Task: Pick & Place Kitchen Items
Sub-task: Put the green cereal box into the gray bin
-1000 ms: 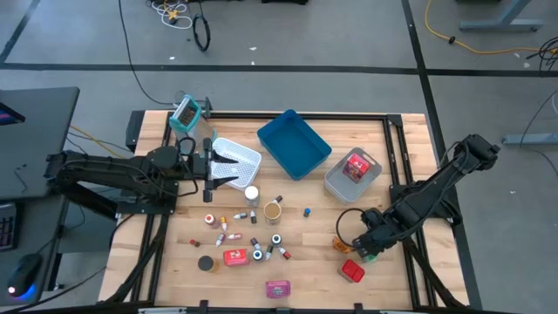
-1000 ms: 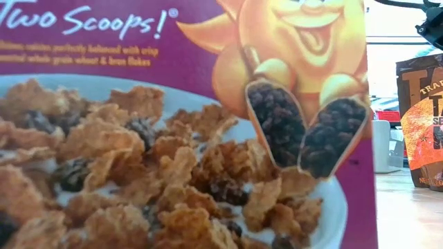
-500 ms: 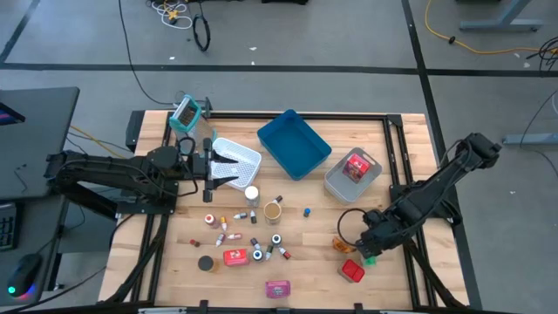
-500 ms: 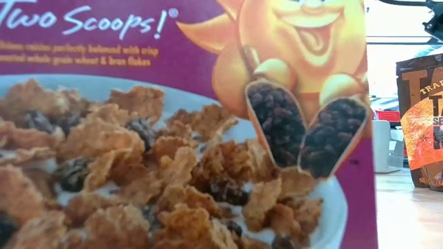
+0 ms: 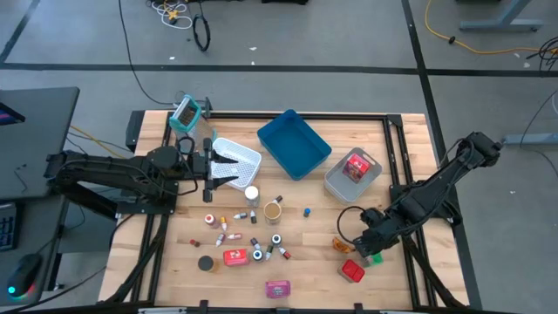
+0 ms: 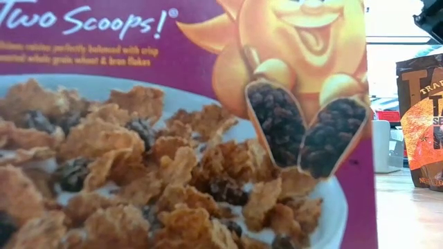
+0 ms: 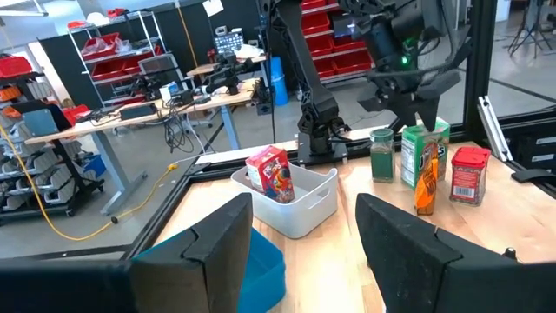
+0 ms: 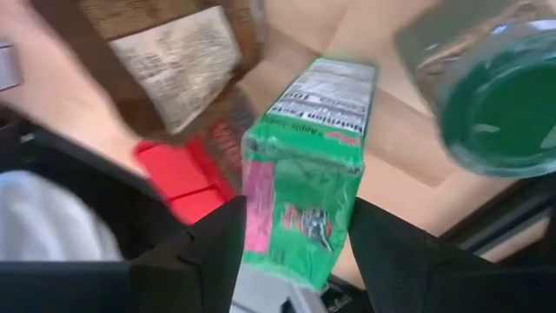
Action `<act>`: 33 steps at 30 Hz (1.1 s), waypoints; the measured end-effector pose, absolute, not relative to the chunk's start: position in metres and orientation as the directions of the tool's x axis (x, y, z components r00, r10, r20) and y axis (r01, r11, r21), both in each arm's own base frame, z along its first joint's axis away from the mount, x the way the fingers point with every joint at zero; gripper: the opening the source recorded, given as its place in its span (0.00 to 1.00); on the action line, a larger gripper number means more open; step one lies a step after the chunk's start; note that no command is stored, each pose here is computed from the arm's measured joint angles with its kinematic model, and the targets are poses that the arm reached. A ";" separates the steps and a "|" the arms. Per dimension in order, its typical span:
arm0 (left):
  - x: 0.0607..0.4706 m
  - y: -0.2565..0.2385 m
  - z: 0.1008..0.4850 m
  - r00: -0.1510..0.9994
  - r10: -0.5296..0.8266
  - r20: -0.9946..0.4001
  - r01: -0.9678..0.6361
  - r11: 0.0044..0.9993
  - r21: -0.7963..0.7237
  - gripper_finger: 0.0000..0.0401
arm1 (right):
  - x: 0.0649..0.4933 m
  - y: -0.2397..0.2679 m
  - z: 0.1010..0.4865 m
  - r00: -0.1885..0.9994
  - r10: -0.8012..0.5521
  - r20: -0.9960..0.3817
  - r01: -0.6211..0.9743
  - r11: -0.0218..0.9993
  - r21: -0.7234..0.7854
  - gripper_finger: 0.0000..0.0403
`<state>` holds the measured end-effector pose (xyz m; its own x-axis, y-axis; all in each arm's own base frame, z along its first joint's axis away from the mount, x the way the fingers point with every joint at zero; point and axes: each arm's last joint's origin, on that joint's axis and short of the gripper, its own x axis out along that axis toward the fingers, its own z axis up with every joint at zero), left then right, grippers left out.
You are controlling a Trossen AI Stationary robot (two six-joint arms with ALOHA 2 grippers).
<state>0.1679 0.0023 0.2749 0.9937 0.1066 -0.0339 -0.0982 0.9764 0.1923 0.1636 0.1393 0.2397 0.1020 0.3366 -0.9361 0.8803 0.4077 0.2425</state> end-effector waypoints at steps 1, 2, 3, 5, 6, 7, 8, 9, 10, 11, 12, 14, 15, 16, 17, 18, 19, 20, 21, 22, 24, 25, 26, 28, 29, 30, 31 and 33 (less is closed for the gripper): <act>0.168 0.002 0.275 0.994 0.107 -0.034 -0.098 0.976 0.192 0.54 | 0.164 0.139 0.238 0.089 0.328 -0.940 0.883 0.410 0.227 0.52; 0.168 0.002 0.275 0.994 0.107 -0.034 -0.098 0.976 0.192 0.54 | 0.164 0.139 0.237 0.077 0.319 -0.945 0.886 0.413 0.211 0.52; 0.168 0.002 0.275 0.994 0.107 -0.034 -0.098 0.976 0.192 0.54 | 0.163 0.139 0.236 0.064 0.310 -0.949 0.888 0.416 0.196 0.52; 0.168 0.002 0.275 0.994 0.107 -0.034 -0.098 0.976 0.192 0.54 | 0.164 0.140 0.234 0.055 0.303 -0.952 0.882 0.432 0.189 0.51; 0.168 0.002 0.275 0.994 0.107 -0.034 -0.098 0.976 0.192 0.54 | 0.165 0.141 0.234 0.057 0.303 -0.951 0.876 0.442 0.194 0.50; 0.168 0.002 0.275 0.994 0.107 -0.034 -0.098 0.976 0.192 0.54 | 0.166 0.141 0.233 0.057 0.303 -0.951 0.873 0.447 0.194 0.49; 0.168 0.002 0.275 0.994 0.107 -0.034 -0.098 0.976 0.192 0.54 | 0.166 0.141 0.233 0.056 0.302 -0.952 0.871 0.452 0.194 0.46; 0.168 0.002 0.275 0.994 0.107 -0.034 -0.098 0.976 0.192 0.54 | 0.166 0.142 0.232 0.055 0.301 -0.952 0.869 0.455 0.194 0.44; 0.168 0.002 0.275 0.994 0.106 -0.034 -0.098 0.976 0.192 0.54 | 0.167 0.142 0.232 0.053 0.300 -0.952 0.867 0.459 0.193 0.40; 0.168 0.002 0.275 0.994 0.106 -0.034 -0.098 0.976 0.192 0.54 | 0.167 0.142 0.231 0.052 0.299 -0.953 0.866 0.461 0.192 0.36; 0.168 0.002 0.275 0.994 0.106 -0.034 -0.098 0.976 0.192 0.54 | 0.167 0.142 0.231 0.050 0.298 -0.953 0.865 0.465 0.191 0.32; 0.168 0.002 0.275 0.994 0.106 -0.035 -0.098 0.976 0.192 0.54 | 0.167 0.142 0.231 0.047 0.295 -0.954 0.861 0.473 0.188 0.23; 0.168 0.002 0.275 0.994 0.106 -0.034 -0.098 0.976 0.192 0.54 | 0.167 0.142 0.231 0.048 0.294 -0.955 0.860 0.475 0.189 0.18; 0.168 0.002 0.275 0.994 0.106 -0.035 -0.098 0.976 0.192 0.54 | 0.167 0.142 0.230 0.048 0.293 -0.955 0.860 0.474 0.189 0.14; 0.168 0.002 0.275 0.994 0.106 -0.035 -0.098 0.976 0.192 0.54 | 0.168 0.142 0.231 0.049 0.293 -0.955 0.861 0.472 0.189 0.10; 0.168 0.002 0.275 0.994 0.106 -0.035 -0.098 0.976 0.192 0.54 | 0.168 0.141 0.231 0.050 0.294 -0.955 0.862 0.470 0.190 0.06; 0.168 0.002 0.275 0.994 0.106 -0.035 -0.098 0.976 0.192 0.54 | 0.168 0.141 0.231 0.053 0.296 -0.954 0.863 0.467 0.193 0.03; 0.168 0.002 0.275 0.994 0.107 -0.035 -0.098 0.976 0.192 0.54 | 0.168 0.140 0.232 0.058 0.301 -0.952 0.863 0.464 0.199 0.02; 0.168 0.002 0.275 0.994 0.107 -0.035 -0.098 0.976 0.192 0.54 | 0.169 0.139 0.232 0.066 0.305 -0.950 0.865 0.458 0.207 0.02; 0.168 0.002 0.275 0.994 0.106 -0.035 -0.098 0.976 0.192 0.54 | 0.170 0.138 0.233 0.075 0.310 -0.948 0.866 0.451 0.216 0.03; 0.168 0.002 0.275 0.994 0.106 -0.035 -0.098 0.976 0.192 0.54 | 0.170 0.133 0.236 0.096 0.312 -0.945 0.871 0.434 0.231 0.02; 0.168 0.002 0.275 0.994 0.107 -0.035 -0.098 0.976 0.192 0.54 | 0.171 0.131 0.237 0.107 0.313 -0.944 0.872 0.428 0.240 0.02; 0.168 0.002 0.275 0.994 0.107 -0.035 -0.098 0.976 0.192 0.54 | 0.171 0.130 0.240 0.118 0.317 -0.941 0.867 0.429 0.253 0.01; 0.168 0.002 0.275 0.994 0.106 -0.034 -0.098 0.976 0.193 0.54 | 0.171 0.127 0.247 0.147 0.333 -0.931 0.849 0.440 0.292 0.01; 0.168 0.002 0.275 0.994 0.107 -0.034 -0.098 0.976 0.197 0.54 | 0.172 0.126 0.252 0.167 0.342 -0.925 0.839 0.443 0.315 0.01; 0.168 0.002 0.275 0.994 0.107 -0.034 -0.098 0.975 0.200 0.54 | 0.172 0.125 0.258 0.192 0.338 -0.921 0.830 0.445 0.337 0.01; 0.168 0.002 0.275 0.994 0.107 -0.034 -0.098 0.975 0.201 0.54 | 0.172 0.123 0.263 0.222 0.320 -0.921 0.819 0.452 0.354 0.01; 0.168 0.002 0.275 0.994 0.106 -0.034 -0.097 0.975 0.201 0.54 | 0.172 0.118 0.274 0.280 0.267 -0.922 0.799 0.468 0.378 0.01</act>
<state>0.1679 0.0023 0.2748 0.9937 0.1064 -0.0343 -0.0974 0.9747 0.2011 0.1722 0.1177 0.2743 0.2800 0.2673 -0.9220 0.7988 0.4678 0.3782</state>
